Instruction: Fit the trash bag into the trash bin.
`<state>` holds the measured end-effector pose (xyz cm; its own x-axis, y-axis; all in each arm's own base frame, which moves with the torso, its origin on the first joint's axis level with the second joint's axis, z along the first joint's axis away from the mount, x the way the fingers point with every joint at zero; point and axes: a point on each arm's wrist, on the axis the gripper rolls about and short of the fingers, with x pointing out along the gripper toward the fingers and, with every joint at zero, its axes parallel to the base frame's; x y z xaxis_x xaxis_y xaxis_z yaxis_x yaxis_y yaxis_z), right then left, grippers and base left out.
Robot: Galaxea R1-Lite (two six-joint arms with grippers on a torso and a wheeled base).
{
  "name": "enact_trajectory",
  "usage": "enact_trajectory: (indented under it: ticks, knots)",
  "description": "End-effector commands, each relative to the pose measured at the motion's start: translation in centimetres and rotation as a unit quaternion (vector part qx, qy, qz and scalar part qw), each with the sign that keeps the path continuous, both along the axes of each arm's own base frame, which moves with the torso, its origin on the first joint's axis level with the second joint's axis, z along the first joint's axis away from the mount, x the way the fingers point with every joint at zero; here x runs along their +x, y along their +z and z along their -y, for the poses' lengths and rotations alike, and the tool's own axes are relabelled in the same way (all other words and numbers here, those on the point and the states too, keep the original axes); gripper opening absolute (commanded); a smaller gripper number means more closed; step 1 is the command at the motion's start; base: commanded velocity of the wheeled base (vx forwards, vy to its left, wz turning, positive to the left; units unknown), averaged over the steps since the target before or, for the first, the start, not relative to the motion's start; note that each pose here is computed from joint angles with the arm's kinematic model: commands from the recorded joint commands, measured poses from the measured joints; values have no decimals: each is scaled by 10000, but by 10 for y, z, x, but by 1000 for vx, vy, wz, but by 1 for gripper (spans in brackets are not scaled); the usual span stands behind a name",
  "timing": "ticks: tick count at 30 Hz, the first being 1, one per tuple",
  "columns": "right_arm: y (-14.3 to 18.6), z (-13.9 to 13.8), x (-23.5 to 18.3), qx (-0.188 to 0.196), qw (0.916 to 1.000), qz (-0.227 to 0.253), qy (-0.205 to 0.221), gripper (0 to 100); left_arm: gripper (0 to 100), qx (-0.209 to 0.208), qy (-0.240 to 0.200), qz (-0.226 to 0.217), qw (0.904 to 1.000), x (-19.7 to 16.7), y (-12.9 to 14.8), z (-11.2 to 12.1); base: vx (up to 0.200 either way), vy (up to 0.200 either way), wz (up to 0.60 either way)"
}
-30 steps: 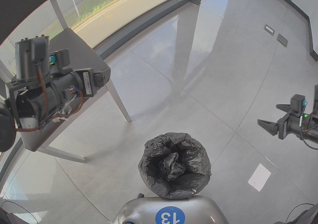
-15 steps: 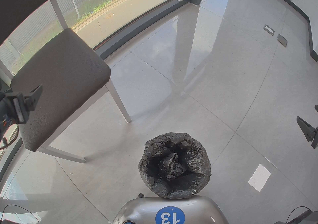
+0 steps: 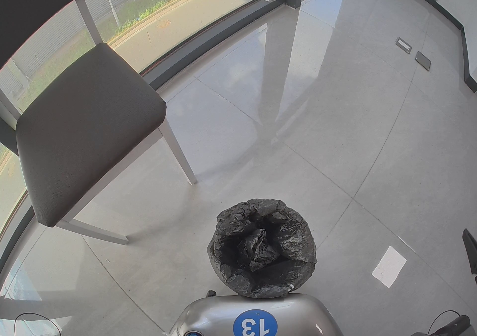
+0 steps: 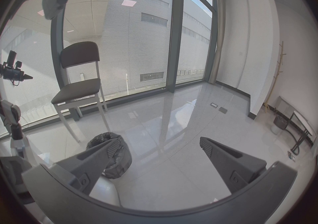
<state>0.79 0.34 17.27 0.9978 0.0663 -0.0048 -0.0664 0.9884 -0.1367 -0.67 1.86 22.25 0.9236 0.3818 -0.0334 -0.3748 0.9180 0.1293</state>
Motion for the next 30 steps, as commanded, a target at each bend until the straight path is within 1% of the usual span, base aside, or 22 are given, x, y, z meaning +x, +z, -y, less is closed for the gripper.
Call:
enact_trajectory:
  ticks: [1,3,4,5,6,8,9,11,13,14,15,17,18,19,20,21,22,24,25,27,28,30]
  knots:
    - [-45,-3,-39,67,9986,456,255,100,100,-267,628,392,9969,-56,-60,-11,0,0,0]
    - [-52,-3,-36,-23,9987,442,259,100,100,-654,593,577,9944,-55,-57,-11,0,0,0]
    - [-54,-3,-35,-99,9982,517,287,100,100,-695,538,605,9943,-55,-57,-11,0,0,0]
    - [-53,-3,-34,-100,9982,524,279,100,100,-702,538,608,9942,-55,-57,-11,0,0,0]
    - [-60,-3,-31,-94,9976,561,387,100,100,-713,435,559,9949,-54,-60,-10,0,0,0]
    - [-78,-4,-25,-99,9976,425,540,100,100,-687,327,433,9962,-50,-66,-9,0,0,0]
    - [-79,-3,-25,-99,9976,425,540,100,100,-687,312,432,9962,-50,-66,-9,0,0,0]
    - [-80,-3,-25,-44,9982,359,488,100,100,-675,13,194,9975,-43,-78,-6,0,0,0]
    - [-85,-3,-24,-32,9989,148,435,100,100,-667,-133,92,9976,-36,-89,-4,0,0,0]
    - [-87,-2,-24,-28,9996,49,282,100,100,-663,-211,95,9975,-32,-94,-3,0,0,0]
    - [-87,-1,-24,-25,10000,18,29,100,100,-662,-325,68,9973,-28,-101,-1,0,0,0]
    - [-87,2,-24,-51,9977,24,-669,100,100,-650,-645,15,9958,-19,-117,2,0,0,0]
    - [-87,2,-24,-51,9977,24,-669,100,100,-650,-645,15,9958,-19,-117,2,0,0,0]
    - [-87,4,-24,-82,9932,28,-1165,100,100,-650,-994,53,9929,-12,-132,5,0,0,0]
    - [-87,4,-24,-90,9925,19,-1218,100,100,-594,-1127,32,9918,-9,-138,6,0,0,0]
    - [-87,4,-24,-82,9927,20,-1203,100,100,-526,-1359,137,9892,-8,-139,8,0,0,0]
    - [-87,4,-24,-67,9927,28,-1203,100,100,-506,-1384,153,9890,-8,-139,8,0,0,0]
    - [-87,4,-24,-45,9927,14,-1203,100,100,-422,-1877,67,9813,-8,-139,10,0,0,0]
    - [-87,4,-24,-44,9926,22,-1211,100,100,-451,-2211,0,9742,-8,-140,11,0,0,0]
    - [-87,4,-24,-45,9926,14,-1211,100,100,-542,-2753,-80,9598,-9,-139,14,0,0,0]
    - [-87,4,-24,-45,9926,14,-1211,100,100,-548,-2997,-201,9523,-8,-143,15,0,0,0]
    - [-87,4,-24,-82,9928,20,-1196,100,100,-553,-3191,-250,9458,-8,-144,16,0,0,0]
